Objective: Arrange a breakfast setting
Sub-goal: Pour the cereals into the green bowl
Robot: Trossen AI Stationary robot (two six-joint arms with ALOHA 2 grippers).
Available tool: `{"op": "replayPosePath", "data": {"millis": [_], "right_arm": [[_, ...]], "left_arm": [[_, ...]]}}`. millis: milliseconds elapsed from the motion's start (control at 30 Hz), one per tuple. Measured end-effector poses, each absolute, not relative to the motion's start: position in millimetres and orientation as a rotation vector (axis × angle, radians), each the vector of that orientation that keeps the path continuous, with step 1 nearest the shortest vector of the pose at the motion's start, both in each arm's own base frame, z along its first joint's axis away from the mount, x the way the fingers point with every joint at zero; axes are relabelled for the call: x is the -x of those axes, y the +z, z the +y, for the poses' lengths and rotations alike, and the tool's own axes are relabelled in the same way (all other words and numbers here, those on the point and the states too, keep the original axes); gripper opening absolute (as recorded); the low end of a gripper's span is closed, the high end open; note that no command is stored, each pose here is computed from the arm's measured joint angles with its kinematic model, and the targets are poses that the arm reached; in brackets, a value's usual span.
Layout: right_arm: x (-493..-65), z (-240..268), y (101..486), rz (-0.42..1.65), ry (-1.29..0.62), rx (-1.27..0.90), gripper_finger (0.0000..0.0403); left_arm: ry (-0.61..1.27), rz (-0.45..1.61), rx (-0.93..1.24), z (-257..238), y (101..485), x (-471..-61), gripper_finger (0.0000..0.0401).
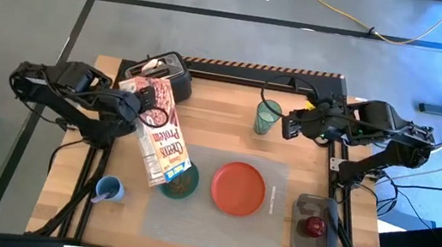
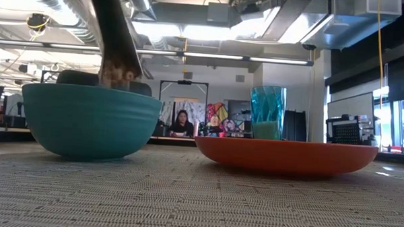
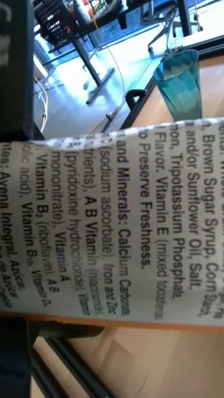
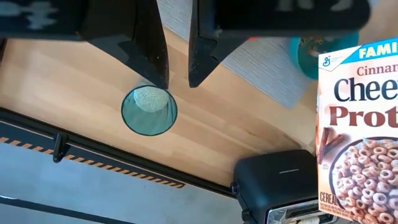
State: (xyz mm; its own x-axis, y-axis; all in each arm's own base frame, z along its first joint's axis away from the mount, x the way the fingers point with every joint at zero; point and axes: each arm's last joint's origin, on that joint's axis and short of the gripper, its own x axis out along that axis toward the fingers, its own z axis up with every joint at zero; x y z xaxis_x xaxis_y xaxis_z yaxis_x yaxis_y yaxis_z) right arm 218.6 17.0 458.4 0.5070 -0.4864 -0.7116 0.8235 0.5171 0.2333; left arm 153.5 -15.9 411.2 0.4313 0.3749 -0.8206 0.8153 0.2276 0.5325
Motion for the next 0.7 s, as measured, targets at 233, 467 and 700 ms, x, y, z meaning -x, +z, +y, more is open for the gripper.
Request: {"op": "replayPosePath", "data": {"millis": [233, 467, 700], "right_arm": [[-217.9, 17.1, 457.9, 0.648, -0.841, -0.59, 0.0053], [-217.8, 17.1, 458.0, 0.656, -0.833, -0.57, 0.0053], [-217.7, 17.1, 457.9, 0.657, -0.833, -0.569, 0.0053]], "left_arm": [[-0.43, 1.173, -1.422, -21.9, 408.7, -159.3, 0.0137], [-0.459, 1.172, -1.461, -29.9, 405.5, -165.3, 0.0137], [-0.468, 1.178, -1.467, -31.7, 404.0, -167.7, 0.0137]]}}
